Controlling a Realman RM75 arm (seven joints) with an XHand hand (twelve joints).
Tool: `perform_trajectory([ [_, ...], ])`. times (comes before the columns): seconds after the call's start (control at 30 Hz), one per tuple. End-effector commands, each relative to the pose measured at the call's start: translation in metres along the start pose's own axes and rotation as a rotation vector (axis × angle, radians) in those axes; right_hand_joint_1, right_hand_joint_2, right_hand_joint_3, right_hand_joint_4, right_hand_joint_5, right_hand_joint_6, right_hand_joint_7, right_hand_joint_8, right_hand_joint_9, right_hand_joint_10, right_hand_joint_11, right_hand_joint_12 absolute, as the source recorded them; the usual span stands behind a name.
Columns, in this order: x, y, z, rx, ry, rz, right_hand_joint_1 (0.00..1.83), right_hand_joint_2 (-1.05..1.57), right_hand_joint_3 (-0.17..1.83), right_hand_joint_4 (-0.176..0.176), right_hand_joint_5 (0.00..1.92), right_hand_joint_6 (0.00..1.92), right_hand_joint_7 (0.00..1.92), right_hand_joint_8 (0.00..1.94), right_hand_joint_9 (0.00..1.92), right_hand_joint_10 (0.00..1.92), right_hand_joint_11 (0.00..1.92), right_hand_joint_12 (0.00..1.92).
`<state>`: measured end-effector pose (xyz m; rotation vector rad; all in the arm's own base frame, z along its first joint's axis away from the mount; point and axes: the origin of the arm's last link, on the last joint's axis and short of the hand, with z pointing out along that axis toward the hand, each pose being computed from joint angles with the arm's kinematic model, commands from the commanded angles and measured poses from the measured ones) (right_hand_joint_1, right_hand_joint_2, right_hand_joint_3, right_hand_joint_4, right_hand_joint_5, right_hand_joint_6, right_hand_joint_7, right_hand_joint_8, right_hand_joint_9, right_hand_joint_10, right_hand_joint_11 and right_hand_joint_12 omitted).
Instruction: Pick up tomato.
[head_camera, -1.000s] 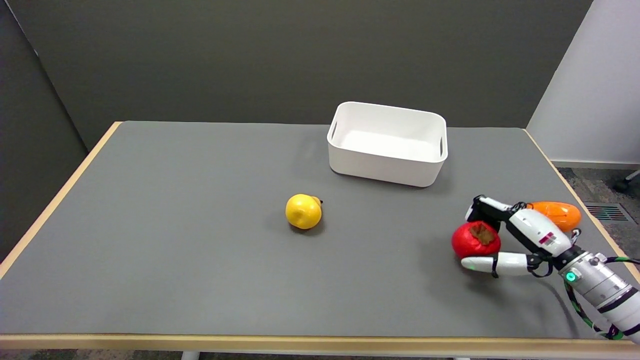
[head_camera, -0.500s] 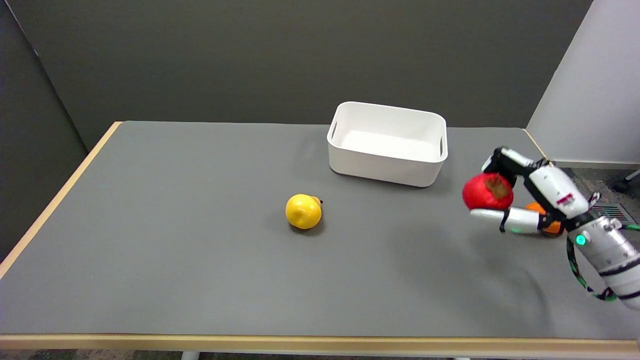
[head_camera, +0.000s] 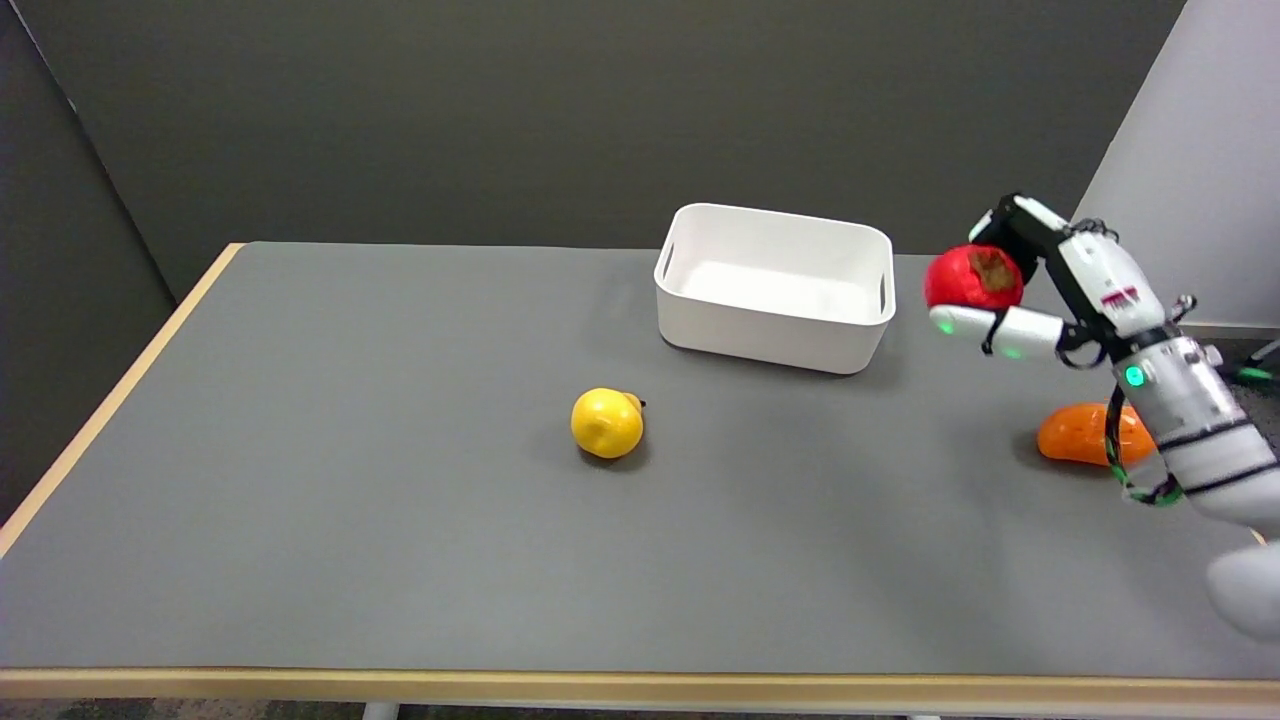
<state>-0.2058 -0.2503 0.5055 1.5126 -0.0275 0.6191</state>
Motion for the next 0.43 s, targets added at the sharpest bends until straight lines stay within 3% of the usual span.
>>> perform_trajectory([
  [0.03,0.03,-0.023,0.103,-0.062,-0.081,0.001,1.33,1.1,0.3,-0.12,0.57,1.58,0.77,1.34,0.79,1.49,0.71,1.57],
  [0.17,-0.015,-0.055,0.148,0.061,-0.14,-0.037,1.33,1.13,0.26,-0.12,0.55,1.6,0.75,1.37,0.77,1.51,0.7,1.54],
  [0.43,-0.067,-0.092,0.186,0.137,-0.143,-0.023,1.34,1.09,0.29,-0.128,0.58,1.57,0.8,1.3,0.8,1.47,0.71,1.57],
])
